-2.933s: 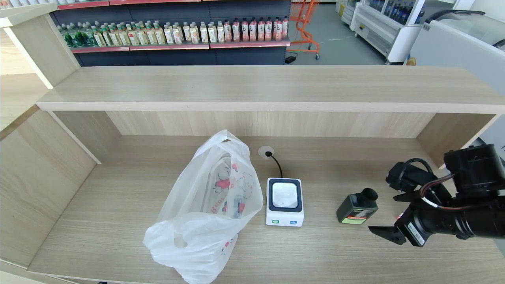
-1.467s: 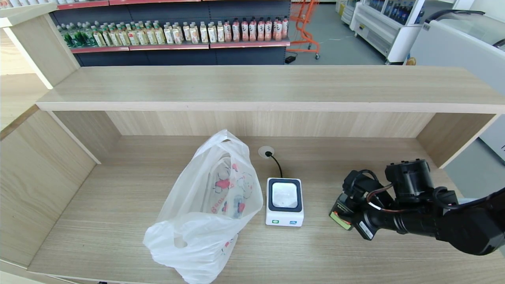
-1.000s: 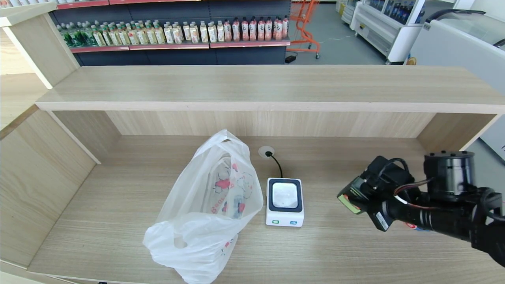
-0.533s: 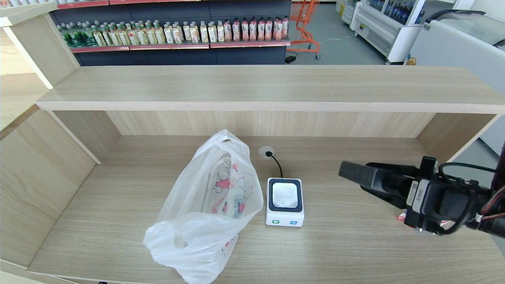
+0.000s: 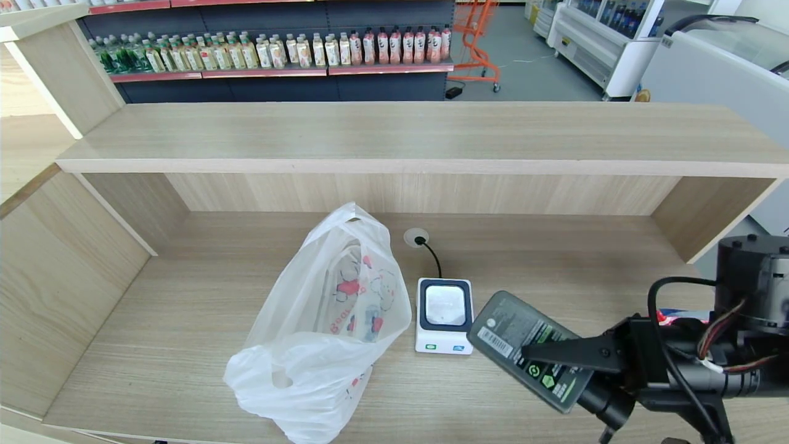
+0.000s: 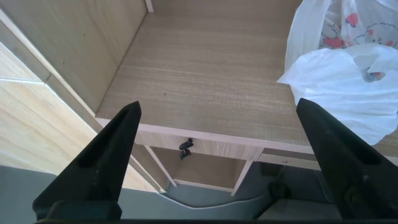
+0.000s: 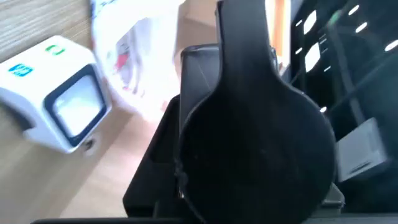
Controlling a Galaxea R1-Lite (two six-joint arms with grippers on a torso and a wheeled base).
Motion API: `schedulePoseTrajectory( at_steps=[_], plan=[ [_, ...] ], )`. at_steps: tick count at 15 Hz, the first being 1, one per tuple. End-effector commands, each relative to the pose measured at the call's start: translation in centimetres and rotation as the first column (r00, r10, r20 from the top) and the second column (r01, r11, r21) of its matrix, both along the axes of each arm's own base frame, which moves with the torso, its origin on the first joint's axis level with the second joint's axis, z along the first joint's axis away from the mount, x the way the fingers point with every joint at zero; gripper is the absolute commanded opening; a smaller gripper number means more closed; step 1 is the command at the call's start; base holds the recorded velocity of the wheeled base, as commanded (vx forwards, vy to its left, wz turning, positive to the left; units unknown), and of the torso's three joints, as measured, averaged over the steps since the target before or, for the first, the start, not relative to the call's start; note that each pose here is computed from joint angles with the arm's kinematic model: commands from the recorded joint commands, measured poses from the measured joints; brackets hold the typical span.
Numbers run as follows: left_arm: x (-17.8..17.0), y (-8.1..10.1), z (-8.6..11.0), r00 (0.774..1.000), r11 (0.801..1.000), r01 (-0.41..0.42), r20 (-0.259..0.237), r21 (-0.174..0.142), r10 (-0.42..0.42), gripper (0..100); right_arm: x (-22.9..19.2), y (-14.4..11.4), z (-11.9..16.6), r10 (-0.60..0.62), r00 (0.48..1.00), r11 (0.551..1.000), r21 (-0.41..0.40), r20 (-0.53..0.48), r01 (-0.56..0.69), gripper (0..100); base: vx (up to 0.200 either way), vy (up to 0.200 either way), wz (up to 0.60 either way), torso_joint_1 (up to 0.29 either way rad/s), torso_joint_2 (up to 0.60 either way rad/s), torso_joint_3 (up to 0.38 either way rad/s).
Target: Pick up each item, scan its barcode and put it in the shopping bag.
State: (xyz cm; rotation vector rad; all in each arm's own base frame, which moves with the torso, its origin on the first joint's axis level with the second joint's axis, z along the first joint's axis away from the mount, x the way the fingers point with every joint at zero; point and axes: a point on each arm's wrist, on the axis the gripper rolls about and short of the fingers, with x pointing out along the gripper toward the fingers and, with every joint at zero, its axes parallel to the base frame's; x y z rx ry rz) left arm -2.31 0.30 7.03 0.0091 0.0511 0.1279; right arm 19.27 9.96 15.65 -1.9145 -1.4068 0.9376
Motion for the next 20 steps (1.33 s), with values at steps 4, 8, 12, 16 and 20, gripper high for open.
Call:
schedulePoseTrajectory(
  at_steps=[4, 8, 12, 16, 20],
  plan=[
    [0.0, 0.0, 0.0, 1.000, 1.000, -0.001, 0.000, 0.000, 0.001, 100, -1.2, 1.5, 0.2, 0.245, 0.947, 0.969, -0.007, 0.209, -0.249, 0, 0.000, 0.000, 0.00, 0.000, 0.00, 0.000],
    [0.0, 0.0, 0.0, 1.000, 1.000, -0.001, 0.002, 0.000, 0.001, 100, -2.2, 2.7, 0.6, 0.325, 0.911, 0.943, -0.006, 0.253, -0.334, 0, 0.000, 0.000, 0.00, 0.000, 0.00, 0.000],
    [0.0, 0.0, 0.0, 1.000, 1.000, -0.001, 0.002, 0.000, 0.001, 100, -2.5, 2.6, 0.7, 0.327, 0.905, 0.941, -0.008, 0.271, -0.337, 0, 0.000, 0.000, 0.00, 0.000, 0.00, 0.000],
    [0.0, 0.0, 0.0, 1.000, 1.000, -0.001, 0.000, 0.000, 0.001, 100, -2.2, 1.7, 1.2, 0.312, 0.906, 0.945, 0.008, 0.287, -0.328, 0, 0.000, 0.000, 0.00, 0.000, 0.00, 0.000],
    [0.0, 0.0, 0.0, 1.000, 1.000, -0.001, 0.000, 0.000, 0.001, 100, -2.0, 1.2, 1.2, 0.306, 0.907, 0.946, 0.015, 0.289, -0.324, 0, 0.000, 0.000, 0.00, 0.000, 0.00, 0.000]
  ],
)
